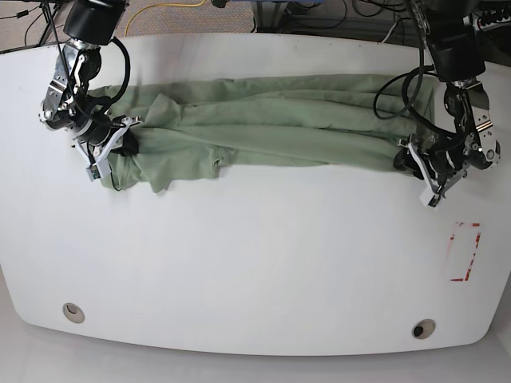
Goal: Layout the t-shirt on the table in an organized manner, then fold the t-shirt properly
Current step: 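Pull the folded strip with both grippers to straighten it flat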
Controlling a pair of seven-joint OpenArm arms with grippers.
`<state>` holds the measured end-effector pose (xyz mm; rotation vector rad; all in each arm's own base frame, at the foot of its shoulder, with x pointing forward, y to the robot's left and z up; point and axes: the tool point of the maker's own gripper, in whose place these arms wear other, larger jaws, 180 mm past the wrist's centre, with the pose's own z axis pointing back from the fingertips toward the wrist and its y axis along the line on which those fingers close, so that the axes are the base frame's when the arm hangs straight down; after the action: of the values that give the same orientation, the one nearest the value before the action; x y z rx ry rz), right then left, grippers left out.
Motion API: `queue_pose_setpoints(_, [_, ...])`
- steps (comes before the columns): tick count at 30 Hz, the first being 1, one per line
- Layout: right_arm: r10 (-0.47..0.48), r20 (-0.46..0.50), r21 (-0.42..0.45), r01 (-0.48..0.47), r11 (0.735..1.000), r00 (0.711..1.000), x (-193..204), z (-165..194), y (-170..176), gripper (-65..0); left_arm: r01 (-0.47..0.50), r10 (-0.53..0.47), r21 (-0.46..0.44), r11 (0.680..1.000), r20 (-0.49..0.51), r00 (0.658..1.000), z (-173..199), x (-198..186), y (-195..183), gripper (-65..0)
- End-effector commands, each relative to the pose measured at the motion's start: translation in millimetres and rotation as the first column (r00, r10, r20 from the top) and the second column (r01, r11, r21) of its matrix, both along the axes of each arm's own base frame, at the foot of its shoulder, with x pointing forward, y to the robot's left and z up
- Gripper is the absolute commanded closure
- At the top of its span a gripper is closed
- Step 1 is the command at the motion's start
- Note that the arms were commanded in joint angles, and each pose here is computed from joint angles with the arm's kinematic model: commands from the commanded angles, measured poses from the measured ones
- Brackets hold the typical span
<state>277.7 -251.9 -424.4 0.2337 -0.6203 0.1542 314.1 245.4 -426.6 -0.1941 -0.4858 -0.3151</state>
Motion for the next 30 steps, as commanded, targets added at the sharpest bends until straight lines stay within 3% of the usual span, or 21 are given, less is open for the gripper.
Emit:
queue_pose_setpoints(1, [-0.018,-0.055,-0.080,0.013,0.997,0.998,-3,-4,-25,-3.5,0.010,0.002,0.090,0.996,-0.140,0.990,-21,-22,11,-31.1])
queue_pose_setpoints(17, [-0.061,-0.008,-0.060,0.060,0.996,0.998,12,7,-36,-3.3,0.015,-0.004,0.095,0.995,-0.115,0.993,-11,-5,6,-31.1])
queue_pose_setpoints(26, [-0.028,0.090,-0.096,0.037,0.995,0.996,37,40,-33,-3.6,0.014,-0.003,0.106,0.994,-0.103,0.995,2,10,8,-31.1])
queue_pose_setpoints(28, [-0.021,0.095,-0.109,0.032,0.994,0.995,41,46,-33,-6.7,0.013,-0.003,0.105,0.994,-0.093,0.996,5,14,7,-31.1])
queue_pose_setpoints(30, [-0.014,0.099,-0.125,0.026,0.992,0.995,46,55,-33,-15.2,0.012,-0.003,0.105,0.994,-0.080,0.997,9,20,7,-31.1])
